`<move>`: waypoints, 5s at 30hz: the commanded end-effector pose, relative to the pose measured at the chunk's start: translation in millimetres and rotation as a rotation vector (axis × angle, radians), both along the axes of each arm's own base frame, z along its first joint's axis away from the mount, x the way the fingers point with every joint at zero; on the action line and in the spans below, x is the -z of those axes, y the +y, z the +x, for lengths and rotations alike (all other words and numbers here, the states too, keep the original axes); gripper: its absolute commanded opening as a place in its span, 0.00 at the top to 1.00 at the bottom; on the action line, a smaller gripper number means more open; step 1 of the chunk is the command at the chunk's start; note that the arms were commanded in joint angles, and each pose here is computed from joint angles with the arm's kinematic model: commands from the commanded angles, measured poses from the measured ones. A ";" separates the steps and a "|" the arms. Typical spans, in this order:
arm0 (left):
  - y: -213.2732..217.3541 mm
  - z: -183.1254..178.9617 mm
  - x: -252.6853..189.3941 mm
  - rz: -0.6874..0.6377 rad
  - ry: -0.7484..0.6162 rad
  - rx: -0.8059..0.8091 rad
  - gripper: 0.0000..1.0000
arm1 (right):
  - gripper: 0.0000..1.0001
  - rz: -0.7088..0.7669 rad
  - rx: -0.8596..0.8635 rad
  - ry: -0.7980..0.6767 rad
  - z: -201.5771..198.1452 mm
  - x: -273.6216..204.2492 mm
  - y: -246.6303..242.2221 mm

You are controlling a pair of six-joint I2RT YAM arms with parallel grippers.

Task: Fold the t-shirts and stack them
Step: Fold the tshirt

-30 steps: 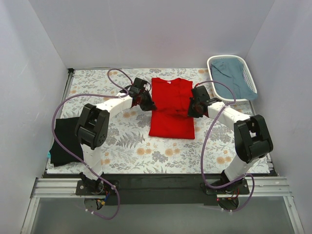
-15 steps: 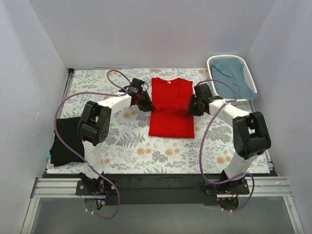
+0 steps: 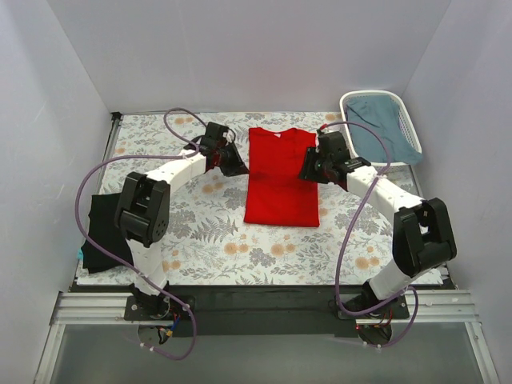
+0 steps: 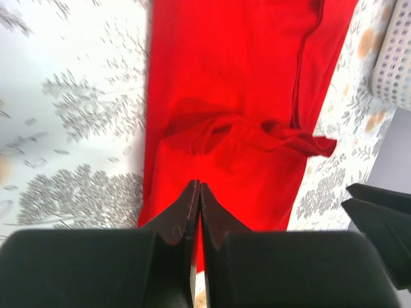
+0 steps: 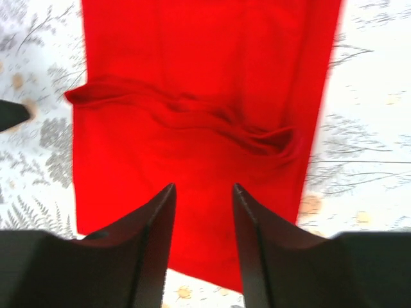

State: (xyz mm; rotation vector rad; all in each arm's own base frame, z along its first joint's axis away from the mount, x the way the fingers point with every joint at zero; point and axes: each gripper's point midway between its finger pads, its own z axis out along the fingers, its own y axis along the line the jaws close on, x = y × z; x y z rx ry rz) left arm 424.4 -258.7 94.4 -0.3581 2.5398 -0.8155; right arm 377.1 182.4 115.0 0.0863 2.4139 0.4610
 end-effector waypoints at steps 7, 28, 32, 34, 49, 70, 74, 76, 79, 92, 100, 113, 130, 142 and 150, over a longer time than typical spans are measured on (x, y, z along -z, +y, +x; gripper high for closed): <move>-29.1 -23.7 11.6 0.018 0.044 0.097 1.00 | 0.58 -0.029 -0.082 0.023 -0.6 20.1 22.9; -13.2 31.3 67.4 0.074 0.124 0.030 1.00 | 0.62 -0.070 -0.053 0.161 64.8 74.3 2.3; -12.1 29.8 66.8 0.062 0.125 0.031 1.00 | 0.62 -0.038 -0.068 0.153 69.0 67.8 0.9; -14.7 29.8 63.0 0.048 0.118 0.043 1.00 | 0.61 -0.033 -0.071 0.119 73.7 53.2 1.4; -32.6 47.3 -2.5 -0.047 -0.025 0.101 0.95 | 0.56 -0.080 -0.081 0.005 38.6 1.8 -7.3; -77.4 -86.9 -18.2 -0.130 0.033 0.280 0.92 | 0.61 -0.233 -0.053 0.104 43.8 51.6 -23.9; -92.0 -100.7 -16.0 -0.132 0.035 0.324 0.92 | 0.68 -0.247 -0.042 0.106 46.3 53.7 -26.1; -97.7 -107.1 -7.5 -0.119 0.048 0.341 0.92 | 0.74 -0.246 -0.038 0.110 46.7 53.5 -26.1; -97.6 -111.5 3.9 -0.100 0.069 0.338 0.93 | 0.84 -0.252 -0.034 0.110 49.9 50.8 -26.0; -83.0 -122.1 44.6 -0.031 0.138 0.308 0.95 | 0.99 -0.272 -0.005 0.118 60.3 47.6 -29.1; -80.2 -115.0 36.0 -0.012 0.102 0.298 0.95 | 0.95 -0.263 0.008 0.157 58.2 60.0 -35.2; -65.1 -40.1 22.3 0.027 0.032 0.192 0.96 | 0.54 -0.195 0.008 0.049 52.1 1.9 -36.3; -23.2 14.8 53.9 0.049 0.061 0.048 0.99 | 0.55 -0.159 -0.119 0.149 47.1 59.9 -8.2; -22.3 26.7 50.6 0.000 0.060 0.044 0.99 | 0.55 -0.117 -0.063 0.193 48.0 72.6 -24.5; -36.5 40.6 11.8 -0.069 -0.039 0.091 0.94 | 0.48 -0.104 -0.061 0.086 60.8 33.6 -23.1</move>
